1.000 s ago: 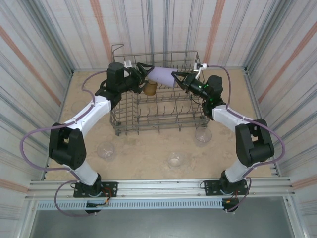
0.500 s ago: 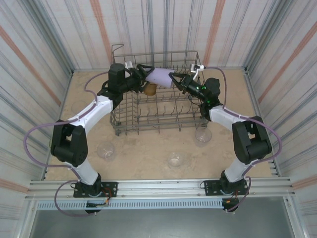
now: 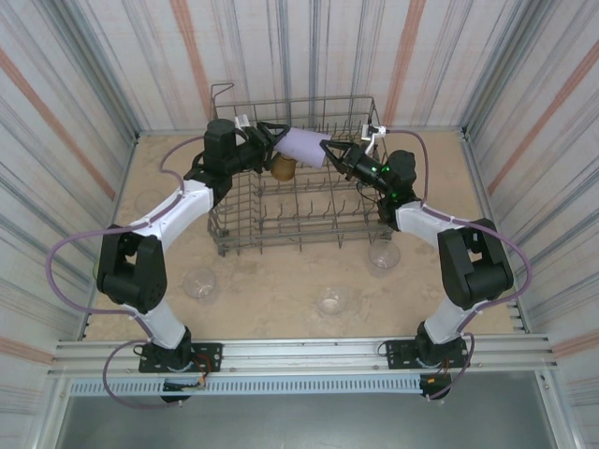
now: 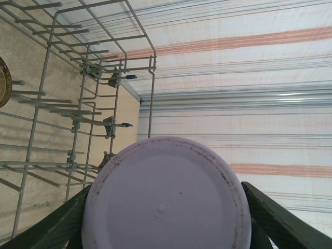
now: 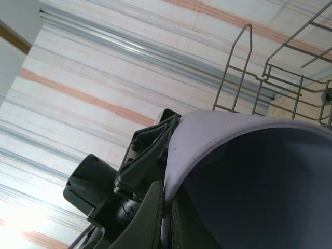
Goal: Load the cups into the dish rack
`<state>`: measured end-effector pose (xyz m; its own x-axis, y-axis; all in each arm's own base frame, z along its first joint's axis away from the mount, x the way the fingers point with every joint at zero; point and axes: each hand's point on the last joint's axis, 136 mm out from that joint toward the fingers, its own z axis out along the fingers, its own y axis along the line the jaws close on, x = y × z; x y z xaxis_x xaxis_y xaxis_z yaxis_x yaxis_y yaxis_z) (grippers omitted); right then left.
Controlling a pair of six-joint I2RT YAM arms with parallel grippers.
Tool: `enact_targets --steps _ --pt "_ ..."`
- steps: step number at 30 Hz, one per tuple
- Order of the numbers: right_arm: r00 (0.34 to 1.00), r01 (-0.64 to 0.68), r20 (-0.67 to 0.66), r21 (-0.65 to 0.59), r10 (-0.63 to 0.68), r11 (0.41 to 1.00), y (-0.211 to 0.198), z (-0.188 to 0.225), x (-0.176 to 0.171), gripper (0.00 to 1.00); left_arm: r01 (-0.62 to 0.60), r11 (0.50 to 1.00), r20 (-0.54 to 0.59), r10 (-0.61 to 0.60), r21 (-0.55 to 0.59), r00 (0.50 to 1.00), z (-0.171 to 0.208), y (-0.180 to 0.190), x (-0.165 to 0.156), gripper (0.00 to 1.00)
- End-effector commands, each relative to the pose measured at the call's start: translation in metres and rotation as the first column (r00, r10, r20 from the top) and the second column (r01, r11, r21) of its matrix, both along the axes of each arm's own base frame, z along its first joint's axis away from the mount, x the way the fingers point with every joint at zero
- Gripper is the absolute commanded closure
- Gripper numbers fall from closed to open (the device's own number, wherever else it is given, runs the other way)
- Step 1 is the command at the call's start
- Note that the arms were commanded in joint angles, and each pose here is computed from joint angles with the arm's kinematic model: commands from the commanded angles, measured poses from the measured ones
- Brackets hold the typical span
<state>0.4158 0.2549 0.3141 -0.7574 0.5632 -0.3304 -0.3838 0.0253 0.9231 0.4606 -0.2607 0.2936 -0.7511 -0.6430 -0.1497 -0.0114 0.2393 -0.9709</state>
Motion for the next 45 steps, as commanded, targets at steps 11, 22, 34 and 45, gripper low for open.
enact_targets --steps 11,22,34,45 --pt "1.000 0.007 0.015 -0.125 -0.006 0.992 -0.003 0.018 -0.021 0.43 0.029 0.999 0.116 -0.032 0.029 0.993 0.037 -0.005 -0.005 0.95" --pt "0.992 0.123 0.033 -0.383 -0.119 0.916 -0.039 0.008 -0.045 0.16 -0.009 0.991 0.186 -0.016 0.135 0.982 0.061 -0.001 0.003 1.00" --pt "0.978 0.179 0.000 -0.510 -0.207 0.842 -0.082 -0.011 -0.067 0.01 -0.039 0.945 0.256 -0.047 0.324 0.966 0.079 -0.006 0.016 1.00" --pt "0.965 0.208 -0.013 -0.567 -0.261 0.797 -0.114 -0.022 -0.087 0.01 -0.061 0.824 0.299 -0.135 0.563 0.945 0.077 -0.026 0.029 1.00"
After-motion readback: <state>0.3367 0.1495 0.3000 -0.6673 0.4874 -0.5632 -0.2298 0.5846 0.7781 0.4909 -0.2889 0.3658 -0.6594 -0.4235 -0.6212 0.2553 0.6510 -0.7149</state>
